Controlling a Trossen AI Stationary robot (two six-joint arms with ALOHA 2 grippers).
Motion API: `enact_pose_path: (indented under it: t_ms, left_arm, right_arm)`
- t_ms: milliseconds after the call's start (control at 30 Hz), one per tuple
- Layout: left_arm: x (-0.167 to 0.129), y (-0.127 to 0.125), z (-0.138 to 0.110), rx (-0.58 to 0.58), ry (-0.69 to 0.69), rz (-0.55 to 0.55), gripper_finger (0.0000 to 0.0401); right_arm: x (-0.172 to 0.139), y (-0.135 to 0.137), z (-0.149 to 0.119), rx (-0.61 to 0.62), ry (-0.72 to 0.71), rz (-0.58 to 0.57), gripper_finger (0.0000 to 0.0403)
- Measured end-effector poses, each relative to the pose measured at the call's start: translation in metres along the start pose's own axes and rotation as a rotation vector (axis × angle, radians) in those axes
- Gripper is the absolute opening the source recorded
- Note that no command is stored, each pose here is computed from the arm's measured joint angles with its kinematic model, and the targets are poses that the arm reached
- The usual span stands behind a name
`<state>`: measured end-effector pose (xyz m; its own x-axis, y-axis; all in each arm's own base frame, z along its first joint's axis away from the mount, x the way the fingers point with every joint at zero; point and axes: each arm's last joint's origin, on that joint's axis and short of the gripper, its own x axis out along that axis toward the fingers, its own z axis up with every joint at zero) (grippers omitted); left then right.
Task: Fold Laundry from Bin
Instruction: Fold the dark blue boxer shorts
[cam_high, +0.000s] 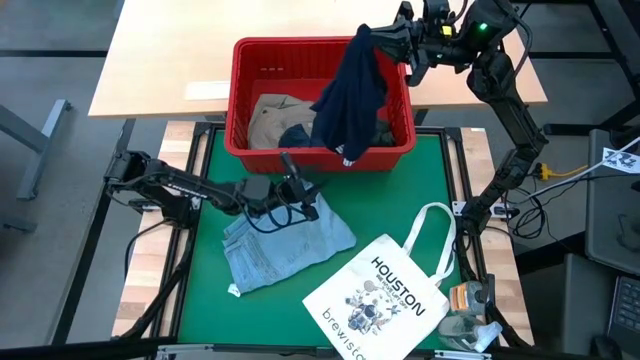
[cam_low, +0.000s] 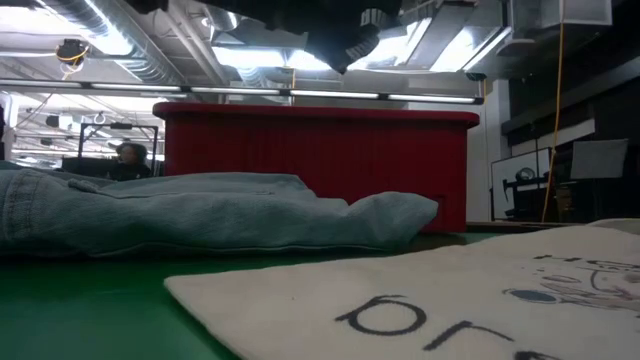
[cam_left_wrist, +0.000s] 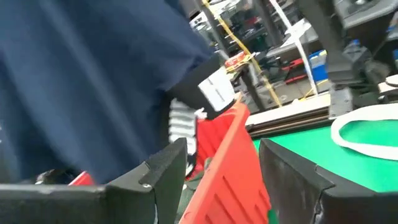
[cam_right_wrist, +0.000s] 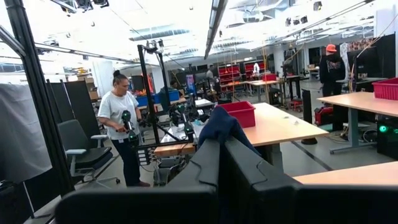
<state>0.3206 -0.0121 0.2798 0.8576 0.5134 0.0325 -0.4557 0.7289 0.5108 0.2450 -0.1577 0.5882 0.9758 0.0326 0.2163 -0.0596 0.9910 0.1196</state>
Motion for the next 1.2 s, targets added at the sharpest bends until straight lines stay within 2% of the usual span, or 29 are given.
enact_pose_path:
  t_ms: [100, 333, 567, 733, 1200]
  left_arm:
    - [0.001, 0.001, 0.000, -0.004, -0.038, -0.050, 0.0195]
    - [0.002, 0.003, 0.003, -0.023, -0.067, -0.037, 0.0195]
    - [0.002, 0.003, 0.004, -0.029, -0.076, -0.038, 0.0195]
    - [0.000, 0.001, 0.005, -0.030, -0.097, -0.065, 0.0195]
    - [-0.002, 0.012, 0.021, -0.146, -0.257, 0.007, 0.0195]
  right_arm:
    - [0.003, 0.004, -0.001, 0.002, -0.008, -0.005, 0.0010]
    - [0.014, 0.022, -0.001, -0.016, -0.039, 0.062, 0.0010]
    - [0.024, 0.039, -0.006, 0.000, -0.051, 0.060, 0.0010]
    - [0.030, 0.050, -0.008, -0.038, -0.062, 0.049, 0.0010]
    - [0.036, 0.063, -0.010, -0.073, -0.081, -0.001, 0.0010]
